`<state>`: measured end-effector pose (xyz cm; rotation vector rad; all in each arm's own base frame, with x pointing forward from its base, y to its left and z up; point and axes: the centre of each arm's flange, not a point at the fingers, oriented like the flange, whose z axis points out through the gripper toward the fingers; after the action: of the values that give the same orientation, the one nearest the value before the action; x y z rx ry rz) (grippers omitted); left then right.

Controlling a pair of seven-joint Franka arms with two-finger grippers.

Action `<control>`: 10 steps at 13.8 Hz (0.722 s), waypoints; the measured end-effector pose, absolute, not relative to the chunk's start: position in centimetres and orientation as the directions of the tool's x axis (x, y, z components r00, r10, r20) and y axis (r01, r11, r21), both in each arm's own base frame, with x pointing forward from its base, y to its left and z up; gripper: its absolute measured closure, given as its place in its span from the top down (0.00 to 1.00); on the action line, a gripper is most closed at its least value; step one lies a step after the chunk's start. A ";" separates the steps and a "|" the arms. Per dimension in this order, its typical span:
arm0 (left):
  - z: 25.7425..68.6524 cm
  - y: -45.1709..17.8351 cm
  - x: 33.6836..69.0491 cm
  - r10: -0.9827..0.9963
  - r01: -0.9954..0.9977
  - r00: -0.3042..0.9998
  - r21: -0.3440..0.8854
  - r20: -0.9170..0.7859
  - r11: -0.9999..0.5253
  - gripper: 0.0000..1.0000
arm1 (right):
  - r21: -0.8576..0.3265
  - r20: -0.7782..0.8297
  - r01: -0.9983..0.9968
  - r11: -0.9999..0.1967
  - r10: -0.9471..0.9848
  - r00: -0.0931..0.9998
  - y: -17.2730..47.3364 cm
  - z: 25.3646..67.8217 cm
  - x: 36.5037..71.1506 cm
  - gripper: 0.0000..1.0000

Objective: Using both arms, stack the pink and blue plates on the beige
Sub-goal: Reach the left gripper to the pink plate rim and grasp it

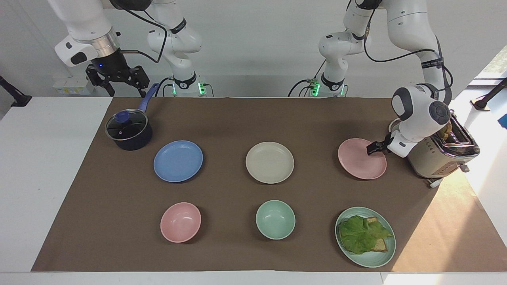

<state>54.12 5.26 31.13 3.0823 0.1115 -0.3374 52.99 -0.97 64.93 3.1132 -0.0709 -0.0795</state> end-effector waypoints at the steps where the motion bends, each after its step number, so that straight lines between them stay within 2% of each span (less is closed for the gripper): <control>1: 31.1 5.2 54.1 0.066 0.074 0.974 0.031 -0.219 -0.997 1.00 | 0.028 -0.050 -0.045 -0.999 -0.046 0.998 -1.0 64.9 53.0 1.00; 3: 31.1 5.1 54.1 0.065 0.073 0.973 0.031 -0.220 -0.997 0.78 | 0.028 -0.050 -0.045 -0.999 -0.046 0.998 -1.0 64.9 53.0 1.00; 7: 31.1 5.1 53.9 0.063 0.072 0.971 0.032 -0.229 -0.997 0.24 | 0.028 -0.050 -0.045 -0.999 -0.046 0.998 -1.0 64.9 53.0 1.00; 8: 31.1 5.1 53.9 0.063 0.073 0.970 0.032 -0.233 -0.997 0.13 | 0.028 -0.050 -0.045 -0.999 -0.046 0.998 -1.0 64.9 53.0 1.00; 9: 31.4 5.0 53.8 0.060 0.071 0.969 0.034 -0.241 -0.997 0.07 | 0.028 -0.050 -0.045 -0.999 -0.046 0.998 -1.0 64.9 53.0 1.00; 10: 31.7 5.0 53.7 0.060 0.071 0.967 0.035 -0.246 -0.997 0.07 | 0.028 -0.050 -0.045 -0.999 -0.046 0.998 -1.0 64.9 53.0 1.00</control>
<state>53.67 5.02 31.71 3.0730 0.1024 -0.3829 52.99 -0.97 64.93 3.1132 -0.0709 -0.0794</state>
